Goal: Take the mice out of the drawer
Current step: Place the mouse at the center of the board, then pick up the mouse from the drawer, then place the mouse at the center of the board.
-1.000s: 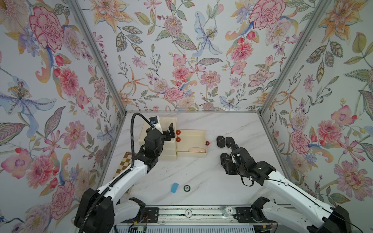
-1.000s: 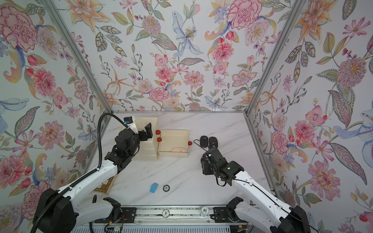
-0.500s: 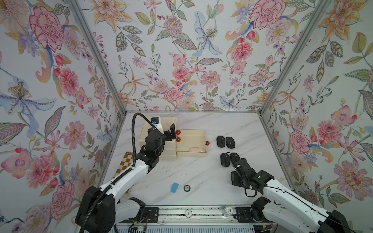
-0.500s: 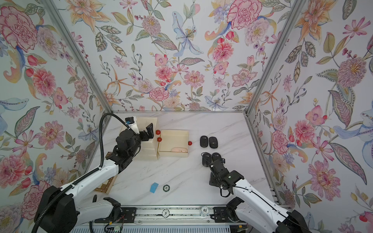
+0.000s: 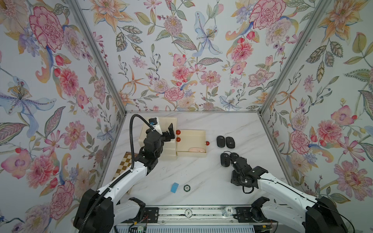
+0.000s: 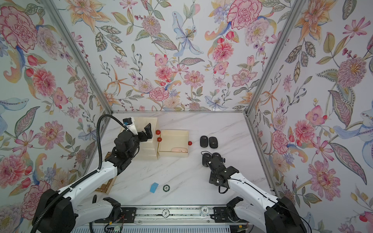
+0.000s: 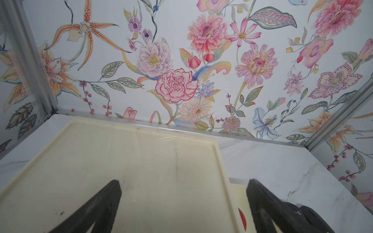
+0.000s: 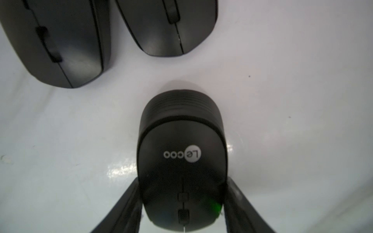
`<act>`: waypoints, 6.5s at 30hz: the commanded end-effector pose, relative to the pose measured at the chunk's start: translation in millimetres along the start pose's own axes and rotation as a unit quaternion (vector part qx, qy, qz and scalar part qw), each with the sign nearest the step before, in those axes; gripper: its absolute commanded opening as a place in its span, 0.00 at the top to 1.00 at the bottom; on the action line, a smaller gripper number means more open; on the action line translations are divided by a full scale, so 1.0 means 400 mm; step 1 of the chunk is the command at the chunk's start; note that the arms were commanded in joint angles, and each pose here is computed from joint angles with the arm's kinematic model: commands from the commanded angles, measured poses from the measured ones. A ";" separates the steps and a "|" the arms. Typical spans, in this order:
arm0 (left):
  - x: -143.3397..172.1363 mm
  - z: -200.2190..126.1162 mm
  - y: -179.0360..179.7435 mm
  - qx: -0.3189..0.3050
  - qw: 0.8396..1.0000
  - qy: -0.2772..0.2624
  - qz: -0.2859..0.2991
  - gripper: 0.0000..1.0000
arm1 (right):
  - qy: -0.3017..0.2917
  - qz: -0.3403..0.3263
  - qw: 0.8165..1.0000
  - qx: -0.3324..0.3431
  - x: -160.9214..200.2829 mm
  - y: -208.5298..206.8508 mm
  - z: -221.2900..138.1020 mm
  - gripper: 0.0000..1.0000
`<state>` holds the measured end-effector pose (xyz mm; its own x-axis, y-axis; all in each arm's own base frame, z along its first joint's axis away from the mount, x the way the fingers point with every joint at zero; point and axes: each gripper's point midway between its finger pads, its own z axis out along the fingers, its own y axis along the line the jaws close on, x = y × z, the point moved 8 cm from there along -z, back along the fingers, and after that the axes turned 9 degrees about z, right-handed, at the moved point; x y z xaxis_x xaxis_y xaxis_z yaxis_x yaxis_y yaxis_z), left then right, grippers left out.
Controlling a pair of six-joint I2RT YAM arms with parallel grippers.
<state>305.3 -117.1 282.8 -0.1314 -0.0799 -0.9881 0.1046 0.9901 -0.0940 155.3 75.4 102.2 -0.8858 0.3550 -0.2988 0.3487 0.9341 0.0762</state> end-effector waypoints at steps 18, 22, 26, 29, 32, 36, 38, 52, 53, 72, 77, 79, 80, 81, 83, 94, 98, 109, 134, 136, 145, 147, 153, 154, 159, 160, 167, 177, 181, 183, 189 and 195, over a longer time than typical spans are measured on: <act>-0.045 -0.002 -0.007 0.007 1.000 -0.006 0.029 0.00 | -0.131 -0.238 0.948 -0.168 -0.196 0.284 -0.277 0.20; -0.068 -0.018 -0.009 0.021 0.999 -0.012 0.028 0.00 | -0.157 -0.393 0.866 -0.265 -0.238 0.427 -0.294 0.20; -0.088 -0.036 -0.001 0.014 0.999 -0.017 0.025 0.00 | -0.138 -0.454 0.824 -0.309 -0.309 0.534 -0.250 0.20; -0.100 -0.055 0.008 0.005 1.000 -0.022 0.021 0.00 | -0.090 -0.487 0.800 -0.339 -0.329 0.606 -0.208 0.22; -0.105 -0.073 0.021 -0.010 0.999 -0.029 0.014 0.00 | -0.077 -0.516 0.787 -0.329 -0.344 0.658 -0.160 0.22; -0.110 -0.083 0.026 -0.013 0.999 -0.036 0.012 0.00 | -0.038 -0.515 0.787 -0.338 -0.372 0.704 -0.102 0.26; -0.110 -0.080 0.025 -0.015 0.999 -0.036 0.012 0.00 | -0.018 -0.526 0.780 -0.338 -0.364 0.717 -0.070 0.26; -0.102 -0.066 0.025 -0.023 0.999 -0.036 0.001 0.00 | 0.054 -0.597 0.760 -0.252 -0.309 0.681 0.031 0.29; -0.102 -0.067 0.025 -0.023 0.999 -0.037 0.001 0.00 | 0.061 -0.600 0.761 -0.240 -0.306 0.677 0.036 0.30; -0.098 -0.095 0.049 -0.051 0.998 -0.046 -0.006 0.00 | 0.144 -0.637 0.726 -0.215 -0.170 0.685 0.092 0.33; -0.097 -0.094 0.050 -0.052 0.998 -0.047 -0.009 0.00 | 0.152 -0.629 0.742 -0.174 -0.160 0.665 0.115 0.33; -0.098 -0.095 0.050 -0.053 0.997 -0.049 -0.010 0.00 | 0.138 -0.619 0.762 -0.129 -0.169 0.662 0.138 0.33; -0.098 -0.095 0.050 -0.053 0.997 -0.050 -0.012 0.00 | 0.128 -0.616 0.769 -0.112 -0.172 0.662 0.146 0.33; -0.097 -0.095 0.050 -0.053 0.997 -0.050 -0.013 0.00 | 0.113 -0.608 0.780 -0.089 -0.183 0.661 0.158 0.34; -0.097 -0.095 0.049 -0.052 0.997 -0.052 -0.014 0.00 | 0.087 -0.591 0.799 -0.069 -0.204 0.667 0.160 0.35; -0.087 -0.092 0.050 -0.052 0.997 -0.049 -0.016 0.00 | 0.007 -0.523 0.842 -0.128 -0.274 0.700 0.070 0.32; -0.084 -0.093 0.051 -0.052 0.997 -0.050 -0.018 0.00 | -0.003 -0.508 0.854 -0.109 -0.283 0.690 0.064 0.31; -0.081 -0.094 0.048 -0.042 0.997 -0.056 -0.022 0.00 | 0.025 -0.387 0.918 -0.082 -0.275 0.665 0.035 0.21; -0.080 -0.128 0.060 -0.039 0.996 -0.071 -0.021 0.00 | 0.089 -0.358 0.929 -0.021 -0.211 0.649 0.149 0.30; -0.080 -0.130 0.062 -0.039 0.996 -0.072 -0.022 0.00 | 0.086 -0.363 0.928 -0.021 -0.212 0.651 0.148 0.35; -0.079 -0.129 0.060 -0.036 0.996 -0.073 -0.025 0.00 | 0.037 -0.364 0.928 -0.062 -0.233 0.683 0.056 0.54; -0.080 -0.130 0.060 -0.035 0.996 -0.074 -0.026 0.00 | 0.014 -0.356 0.931 -0.077 -0.251 0.686 0.004 0.56; -0.079 -0.134 0.059 -0.028 0.997 -0.074 -0.026 0.00 | -0.045 -0.324 0.939 -0.107 -0.290 0.650 -0.138 0.57; -0.080 -0.135 0.058 -0.026 0.996 -0.075 -0.028 0.00 | -0.049 -0.318 0.940 -0.110 -0.291 0.640 -0.155 0.57; -0.084 -0.140 0.052 -0.011 0.997 -0.078 -0.028 0.00 | -0.054 -0.270 0.954 -0.116 -0.273 0.558 -0.212 0.57; -0.085 -0.140 0.051 -0.009 0.997 -0.077 -0.027 0.00 | -0.051 -0.261 0.957 -0.115 -0.262 0.537 -0.217 0.57; -0.080 -0.138 0.045 0.006 0.997 -0.076 -0.031 0.00 | -0.015 -0.174 0.980 -0.096 -0.146 0.371 -0.208 0.57; -0.070 -0.135 0.041 0.016 0.996 -0.074 -0.037 0.00 | -0.002 -0.098 0.995 -0.012 -0.027 0.213 -0.109 0.57; -0.070 -0.139 0.042 0.015 0.996 -0.076 -0.041 0.00 | 0.002 -0.087 0.996 0.004 -0.020 0.199 -0.065 0.57; -0.070 -0.142 0.045 0.014 0.996 -0.077 -0.043 0.00 | 0.002 -0.082 0.997 0.009 -0.021 0.198 -0.045 0.57; -0.069 -0.148 0.049 0.008 0.996 -0.074 -0.042 0.00 | 0.007 -0.070 0.998 0.004 -0.030 0.193 -0.005 0.57; -0.064 -0.149 0.052 0.002 0.997 -0.072 -0.042 0.00 | 0.025 -0.075 0.997 0.011 -0.018 0.186 0.026 0.56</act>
<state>253.8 -90.9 317.0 0.0075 -0.1775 -0.9841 0.1200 0.9772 -0.1754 190.7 141.1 106.8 -0.9396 0.2116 -0.2691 0.2176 0.9760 0.0080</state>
